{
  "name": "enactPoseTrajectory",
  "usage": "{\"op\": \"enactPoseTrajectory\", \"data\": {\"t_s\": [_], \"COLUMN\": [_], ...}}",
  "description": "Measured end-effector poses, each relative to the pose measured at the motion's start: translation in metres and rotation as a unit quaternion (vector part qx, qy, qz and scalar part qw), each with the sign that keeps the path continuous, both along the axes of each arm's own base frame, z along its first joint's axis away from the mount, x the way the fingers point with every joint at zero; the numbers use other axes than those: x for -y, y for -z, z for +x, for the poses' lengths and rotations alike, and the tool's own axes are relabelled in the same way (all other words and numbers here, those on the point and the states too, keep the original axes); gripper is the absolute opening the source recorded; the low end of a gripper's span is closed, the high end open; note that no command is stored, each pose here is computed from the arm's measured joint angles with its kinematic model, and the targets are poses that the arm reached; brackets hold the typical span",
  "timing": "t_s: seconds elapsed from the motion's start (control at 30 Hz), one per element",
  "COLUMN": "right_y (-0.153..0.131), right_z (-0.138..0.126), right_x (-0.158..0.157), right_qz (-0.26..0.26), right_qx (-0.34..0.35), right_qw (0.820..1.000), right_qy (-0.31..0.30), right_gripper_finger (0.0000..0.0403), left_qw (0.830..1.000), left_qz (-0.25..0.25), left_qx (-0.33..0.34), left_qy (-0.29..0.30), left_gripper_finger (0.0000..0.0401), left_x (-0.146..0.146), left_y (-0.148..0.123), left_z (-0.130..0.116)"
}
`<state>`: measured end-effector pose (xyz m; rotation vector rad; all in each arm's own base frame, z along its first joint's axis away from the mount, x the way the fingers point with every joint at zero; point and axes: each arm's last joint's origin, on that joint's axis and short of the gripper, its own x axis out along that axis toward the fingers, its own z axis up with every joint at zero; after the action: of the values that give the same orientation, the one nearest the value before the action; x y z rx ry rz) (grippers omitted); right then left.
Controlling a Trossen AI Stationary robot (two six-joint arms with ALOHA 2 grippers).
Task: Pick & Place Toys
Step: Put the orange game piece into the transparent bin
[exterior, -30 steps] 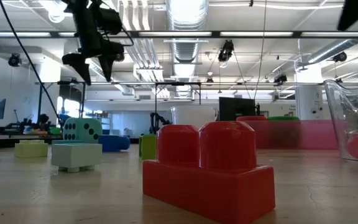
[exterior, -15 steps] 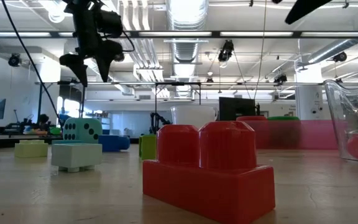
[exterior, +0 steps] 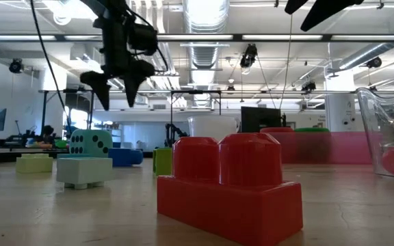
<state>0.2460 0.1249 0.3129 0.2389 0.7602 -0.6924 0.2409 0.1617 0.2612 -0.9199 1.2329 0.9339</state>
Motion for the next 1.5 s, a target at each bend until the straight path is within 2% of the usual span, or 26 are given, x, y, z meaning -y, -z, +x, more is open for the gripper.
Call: {"op": "enactPoseTrajectory", "data": {"t_s": [0.17, 0.37, 0.63, 0.83, 1.0, 1.27, 1.5], "right_y": [-0.001, -0.001, -0.001, -0.001, -0.001, -0.002, -0.002], "right_z": [0.002, 0.004, 0.004, 0.004, 0.004, 0.005, 0.005], "right_x": [-0.001, -0.003, -0.002, -0.002, -0.003, -0.003, -0.003], "right_qz": [0.012, 0.017, 0.006, 0.003, 0.005, 0.006, 0.008], "right_qx": [0.016, 0.025, 0.017, 0.016, 0.019, 0.021, 0.023], "right_qw": [1.000, 1.000, 1.000, 1.000, 1.000, 1.000, 1.000], "right_qy": [0.006, 0.004, -0.008, -0.012, -0.011, -0.011, -0.010], "right_gripper_finger": [0.0365, 0.0365, 0.0365, 0.0365, 0.0365, 0.0365, 0.0365], "left_qw": [0.999, 0.996, 0.997, 0.992, 0.990, 0.985, 0.981], "left_qz": [-0.008, -0.031, -0.023, -0.018, -0.022, 0.002, 0.011], "left_qx": [-0.004, -0.032, 0.017, 0.012, 0.011, 0.066, 0.084], "left_qy": [-0.039, -0.080, -0.073, -0.124, -0.137, -0.159, -0.175], "left_gripper_finger": [0.0355, 0.0355, 0.0355, 0.0355, 0.0355, 0.0355, 0.0355], "left_x": [-0.006, 0.005, 0.003, 0.008, 0.012, 0.010, 0.011], "left_y": [0.019, 0.044, 0.062, 0.080, 0.098, 0.115, 0.122], "left_z": [0.015, 0.016, 0.020, 0.015, 0.008, 0.009, 0.007]}}
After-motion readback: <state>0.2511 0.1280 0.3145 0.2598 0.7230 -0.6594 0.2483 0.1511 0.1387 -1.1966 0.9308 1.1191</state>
